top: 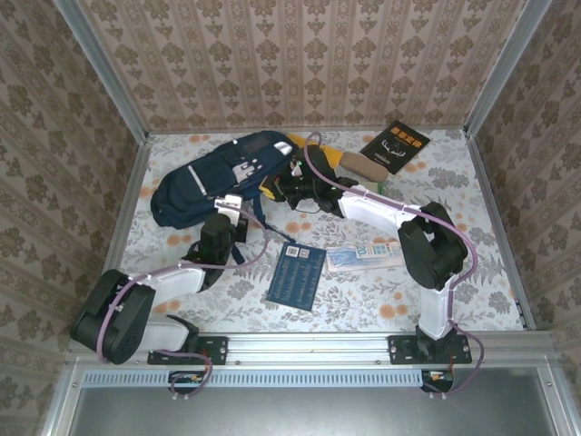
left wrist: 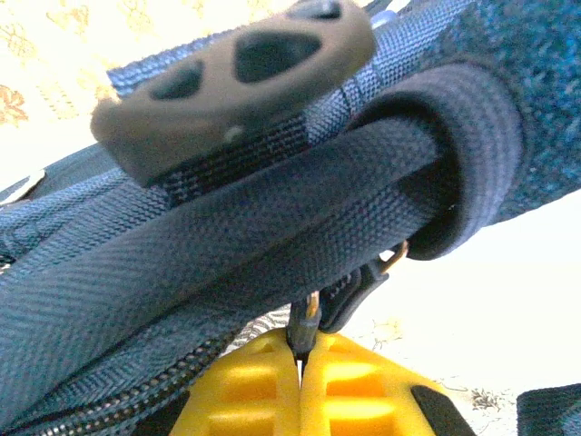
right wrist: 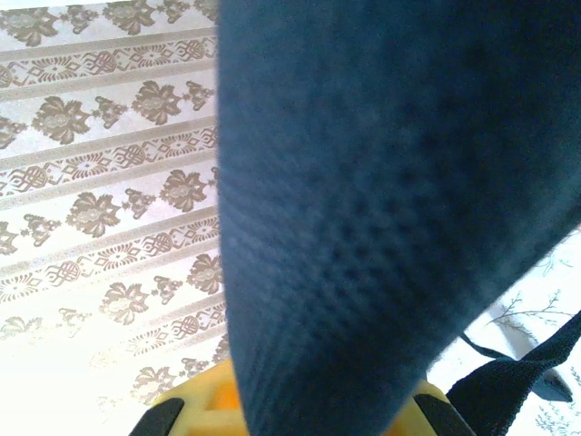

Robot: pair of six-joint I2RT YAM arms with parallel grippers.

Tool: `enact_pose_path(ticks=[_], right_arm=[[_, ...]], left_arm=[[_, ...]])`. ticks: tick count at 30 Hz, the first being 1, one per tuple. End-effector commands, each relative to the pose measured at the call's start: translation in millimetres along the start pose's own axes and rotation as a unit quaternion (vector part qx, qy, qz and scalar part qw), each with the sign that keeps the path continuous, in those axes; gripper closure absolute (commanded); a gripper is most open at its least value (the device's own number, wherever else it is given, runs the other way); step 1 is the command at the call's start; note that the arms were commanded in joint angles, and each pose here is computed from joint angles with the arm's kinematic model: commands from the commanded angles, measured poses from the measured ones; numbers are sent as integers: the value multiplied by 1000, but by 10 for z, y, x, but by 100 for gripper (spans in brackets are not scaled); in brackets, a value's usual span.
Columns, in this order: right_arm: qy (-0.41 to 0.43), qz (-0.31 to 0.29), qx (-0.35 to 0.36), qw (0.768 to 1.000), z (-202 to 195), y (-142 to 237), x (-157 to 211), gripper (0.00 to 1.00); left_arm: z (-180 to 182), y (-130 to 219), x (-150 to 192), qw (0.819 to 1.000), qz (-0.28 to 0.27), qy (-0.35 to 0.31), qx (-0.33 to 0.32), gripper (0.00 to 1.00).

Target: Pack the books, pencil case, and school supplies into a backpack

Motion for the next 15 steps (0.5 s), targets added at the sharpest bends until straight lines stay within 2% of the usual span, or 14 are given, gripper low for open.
enact_pose_path(ticks=[1, 10, 15], right_arm=[[25, 30, -46, 998, 307, 224, 141, 100], [22, 6, -43, 999, 192, 278, -34, 100], [18, 1, -40, 999, 107, 268, -113, 100]], left_arm=[[77, 85, -41, 999, -4, 29, -15, 100], [361, 319, 277, 989, 76, 117, -53, 100], [455, 461, 358, 983, 106, 143, -55, 100]])
Point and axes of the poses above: each hand's point on the last joint's axis, 136 mm out from that joint toward the fingers, its own y axis back along the fingers, its own z axis along the line the jaws close on, x = y × z, the point moved 9 cm from there along y, back along the fingers, and after that the axes turned 9 degrees about -y, right-handed, at the moved point
